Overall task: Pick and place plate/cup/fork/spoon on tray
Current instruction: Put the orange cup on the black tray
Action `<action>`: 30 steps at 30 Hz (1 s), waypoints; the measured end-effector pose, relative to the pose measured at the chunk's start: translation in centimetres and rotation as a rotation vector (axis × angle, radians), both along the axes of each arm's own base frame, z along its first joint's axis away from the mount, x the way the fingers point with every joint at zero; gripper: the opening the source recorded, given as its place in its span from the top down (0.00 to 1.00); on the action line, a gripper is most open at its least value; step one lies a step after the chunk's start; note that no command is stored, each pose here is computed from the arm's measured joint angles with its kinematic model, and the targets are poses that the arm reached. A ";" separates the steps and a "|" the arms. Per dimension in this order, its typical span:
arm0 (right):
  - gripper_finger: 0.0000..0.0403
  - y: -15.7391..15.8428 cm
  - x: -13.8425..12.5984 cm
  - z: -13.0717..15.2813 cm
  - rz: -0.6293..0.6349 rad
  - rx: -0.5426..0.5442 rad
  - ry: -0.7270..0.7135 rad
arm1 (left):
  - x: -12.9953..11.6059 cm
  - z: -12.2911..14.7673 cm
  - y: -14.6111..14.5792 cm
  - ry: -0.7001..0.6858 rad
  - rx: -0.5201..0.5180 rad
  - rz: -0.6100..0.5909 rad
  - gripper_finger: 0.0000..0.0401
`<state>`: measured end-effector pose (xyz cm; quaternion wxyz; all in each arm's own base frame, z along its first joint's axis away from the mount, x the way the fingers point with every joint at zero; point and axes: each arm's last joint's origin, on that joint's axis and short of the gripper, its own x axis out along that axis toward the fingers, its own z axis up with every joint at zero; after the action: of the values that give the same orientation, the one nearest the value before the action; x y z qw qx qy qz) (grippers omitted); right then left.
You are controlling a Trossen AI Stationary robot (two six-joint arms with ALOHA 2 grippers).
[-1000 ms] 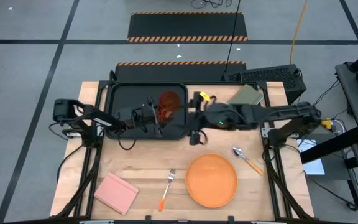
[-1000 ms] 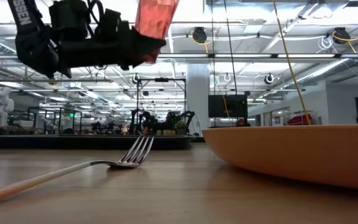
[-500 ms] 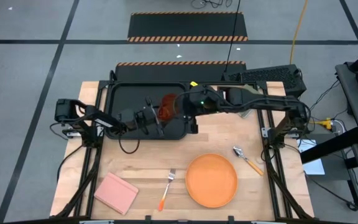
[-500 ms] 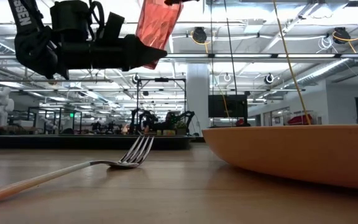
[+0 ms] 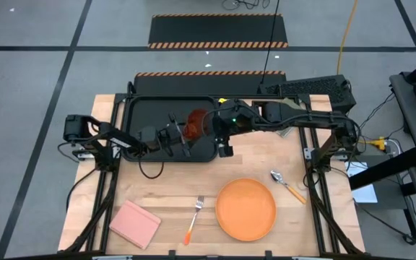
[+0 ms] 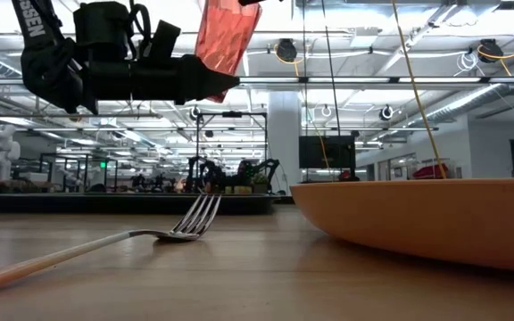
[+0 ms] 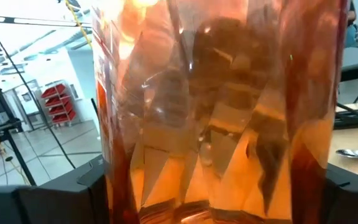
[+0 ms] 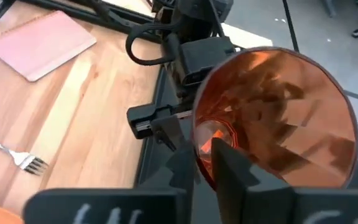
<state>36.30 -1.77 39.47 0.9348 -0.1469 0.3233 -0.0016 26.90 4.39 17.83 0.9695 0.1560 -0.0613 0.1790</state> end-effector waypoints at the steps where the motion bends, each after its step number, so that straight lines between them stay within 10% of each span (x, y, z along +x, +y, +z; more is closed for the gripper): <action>1: 0.96 0.0 0.1 0.1 -0.010 -0.003 -0.014 | 0.0 0.1 0.0 -0.006 -0.001 0.006 0.17; 19: 1.00 -1.1 0.1 -3.0 -0.042 0.000 0.097 | -0.2 -0.3 -1.0 0.119 -0.026 0.104 0.07; 30: 1.00 -2.6 0.1 -5.9 -0.017 0.061 0.143 | -4.1 4.5 -2.7 0.202 -0.050 0.089 0.14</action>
<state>36.43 -4.39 33.58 0.9134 -0.1156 0.3903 0.0109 22.78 1.64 22.31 0.9653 0.1515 0.0480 0.2070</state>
